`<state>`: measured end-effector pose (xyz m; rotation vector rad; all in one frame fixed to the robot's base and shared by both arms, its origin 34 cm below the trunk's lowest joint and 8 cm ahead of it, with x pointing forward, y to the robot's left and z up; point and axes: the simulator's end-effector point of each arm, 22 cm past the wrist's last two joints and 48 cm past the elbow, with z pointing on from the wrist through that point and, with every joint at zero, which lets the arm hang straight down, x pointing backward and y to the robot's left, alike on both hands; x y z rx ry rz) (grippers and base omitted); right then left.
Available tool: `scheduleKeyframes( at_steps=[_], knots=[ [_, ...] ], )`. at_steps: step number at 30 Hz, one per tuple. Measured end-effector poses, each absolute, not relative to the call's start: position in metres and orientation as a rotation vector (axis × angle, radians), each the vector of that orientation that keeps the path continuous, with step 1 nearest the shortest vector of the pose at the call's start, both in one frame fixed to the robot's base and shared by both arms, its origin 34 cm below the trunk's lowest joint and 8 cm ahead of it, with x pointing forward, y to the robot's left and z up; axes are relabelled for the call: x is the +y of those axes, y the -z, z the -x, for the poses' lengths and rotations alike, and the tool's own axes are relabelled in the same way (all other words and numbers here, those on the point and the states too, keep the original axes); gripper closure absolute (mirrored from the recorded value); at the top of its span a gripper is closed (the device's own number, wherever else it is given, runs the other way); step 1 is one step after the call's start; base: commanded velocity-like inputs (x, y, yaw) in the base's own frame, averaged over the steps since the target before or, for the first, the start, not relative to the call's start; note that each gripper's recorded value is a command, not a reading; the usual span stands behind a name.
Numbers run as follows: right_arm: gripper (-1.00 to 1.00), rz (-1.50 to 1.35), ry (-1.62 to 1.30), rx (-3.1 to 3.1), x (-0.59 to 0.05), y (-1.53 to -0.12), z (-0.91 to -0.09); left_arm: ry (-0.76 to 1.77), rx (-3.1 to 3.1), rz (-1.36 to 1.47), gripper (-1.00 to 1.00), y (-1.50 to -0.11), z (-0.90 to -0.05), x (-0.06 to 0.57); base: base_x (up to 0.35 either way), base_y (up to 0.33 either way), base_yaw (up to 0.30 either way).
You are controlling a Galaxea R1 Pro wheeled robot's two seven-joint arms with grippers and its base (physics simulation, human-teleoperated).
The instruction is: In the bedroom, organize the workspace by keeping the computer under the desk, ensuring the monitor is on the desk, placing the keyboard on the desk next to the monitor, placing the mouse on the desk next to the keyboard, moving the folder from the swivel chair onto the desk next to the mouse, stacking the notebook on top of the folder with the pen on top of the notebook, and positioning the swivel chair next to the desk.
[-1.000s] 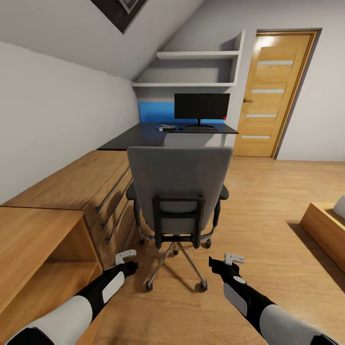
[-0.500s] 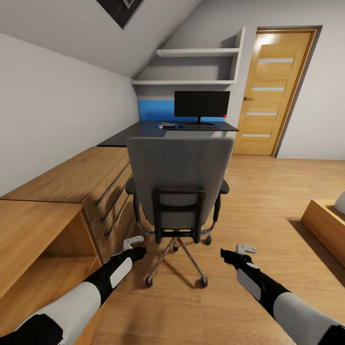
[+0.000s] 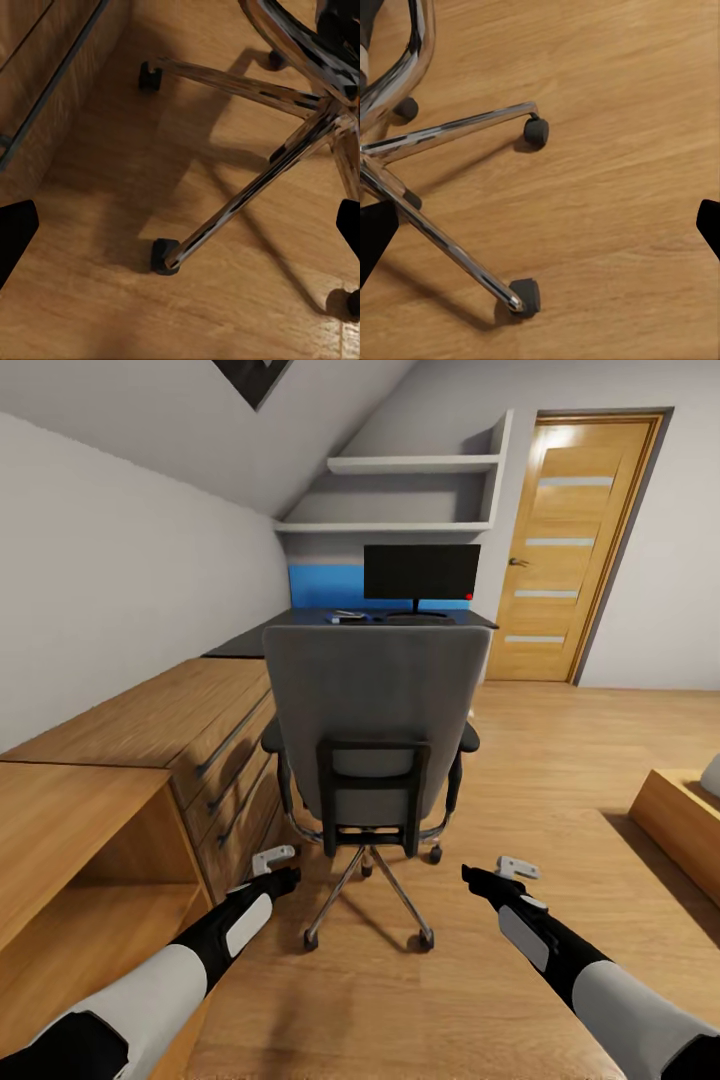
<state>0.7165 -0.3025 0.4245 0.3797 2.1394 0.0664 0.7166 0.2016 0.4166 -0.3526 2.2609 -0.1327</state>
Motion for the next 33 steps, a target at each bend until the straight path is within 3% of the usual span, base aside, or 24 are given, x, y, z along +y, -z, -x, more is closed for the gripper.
scheduleKeyframes(
  at_steps=[21,33],
  knots=[
    [-1.00,-0.173,-0.174,2.043,-0.244,-0.434,-0.727,0.096,2.326,0.361,-1.00,-0.357,-0.699,0.210,0.000,0.000,0.000],
    [-1.00,-0.139,-0.137,2.017,-0.252,-0.436,-0.724,0.071,2.357,0.360,-1.00,-0.344,-0.689,0.218,0.060,0.000,0.000]
  ],
)
